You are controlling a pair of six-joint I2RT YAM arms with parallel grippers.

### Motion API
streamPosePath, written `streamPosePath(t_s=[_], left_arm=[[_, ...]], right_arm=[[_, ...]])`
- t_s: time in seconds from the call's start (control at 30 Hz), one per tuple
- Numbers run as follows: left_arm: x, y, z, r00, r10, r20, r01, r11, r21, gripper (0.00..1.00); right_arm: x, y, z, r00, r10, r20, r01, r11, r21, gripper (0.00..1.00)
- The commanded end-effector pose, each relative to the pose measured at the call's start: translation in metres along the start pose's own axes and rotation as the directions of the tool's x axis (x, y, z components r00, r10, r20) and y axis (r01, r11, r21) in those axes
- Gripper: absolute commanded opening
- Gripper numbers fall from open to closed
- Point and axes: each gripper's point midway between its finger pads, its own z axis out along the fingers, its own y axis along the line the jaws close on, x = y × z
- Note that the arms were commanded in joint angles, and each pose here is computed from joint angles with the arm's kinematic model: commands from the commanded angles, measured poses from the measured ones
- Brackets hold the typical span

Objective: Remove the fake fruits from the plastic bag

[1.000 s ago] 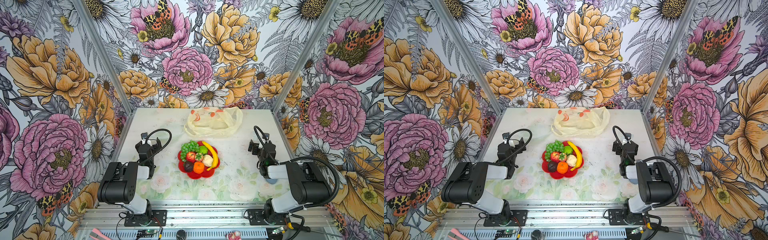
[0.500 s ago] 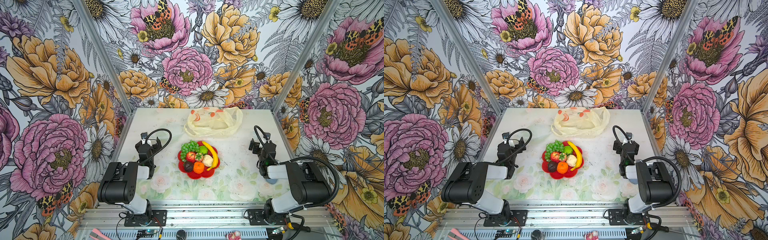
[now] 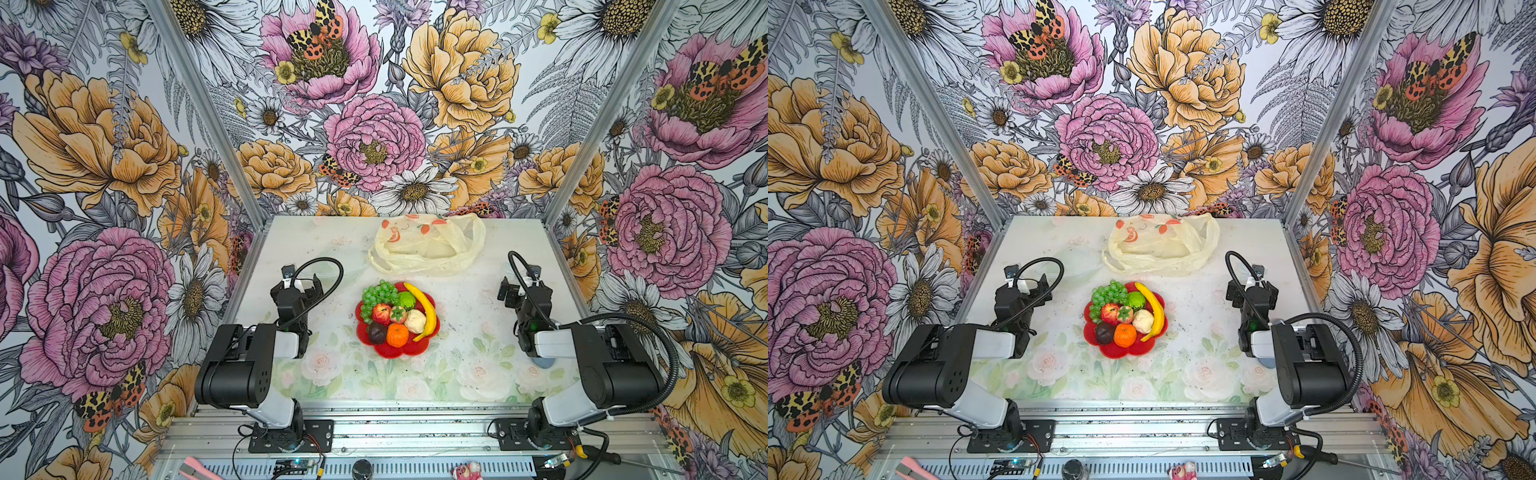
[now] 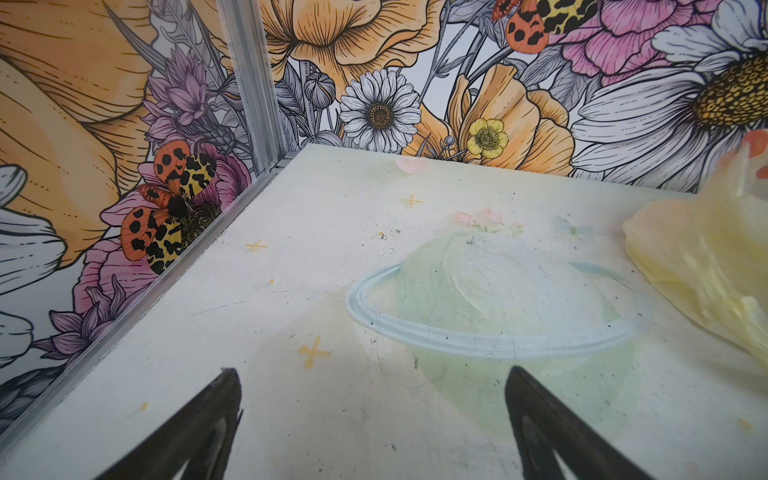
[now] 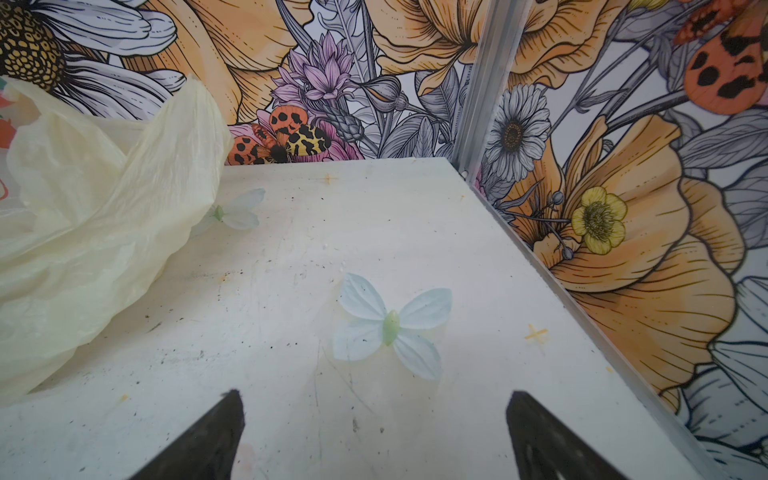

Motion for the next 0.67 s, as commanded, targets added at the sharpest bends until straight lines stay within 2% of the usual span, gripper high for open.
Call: streamPosePath(t_s=[0.0,0.63], left_arm=[[-0.0123,-0.0064,0.0003,0.999,0.01,0.043,-0.011,1.0,0.026,0.99],[-0.0125,-0.0061,0.0004,0.999,0.009,0.043,-0.01,1.0,0.025,0.99]], right_arm=[[-0.0131,0.0,0.0005,0.999,0.021,0.043,-0.022,1.0,0.009,1.0],[-0.0128,-0.0004,0.0005,0.999,0.021,0.04,-0.022,1.0,0.012,0.99]])
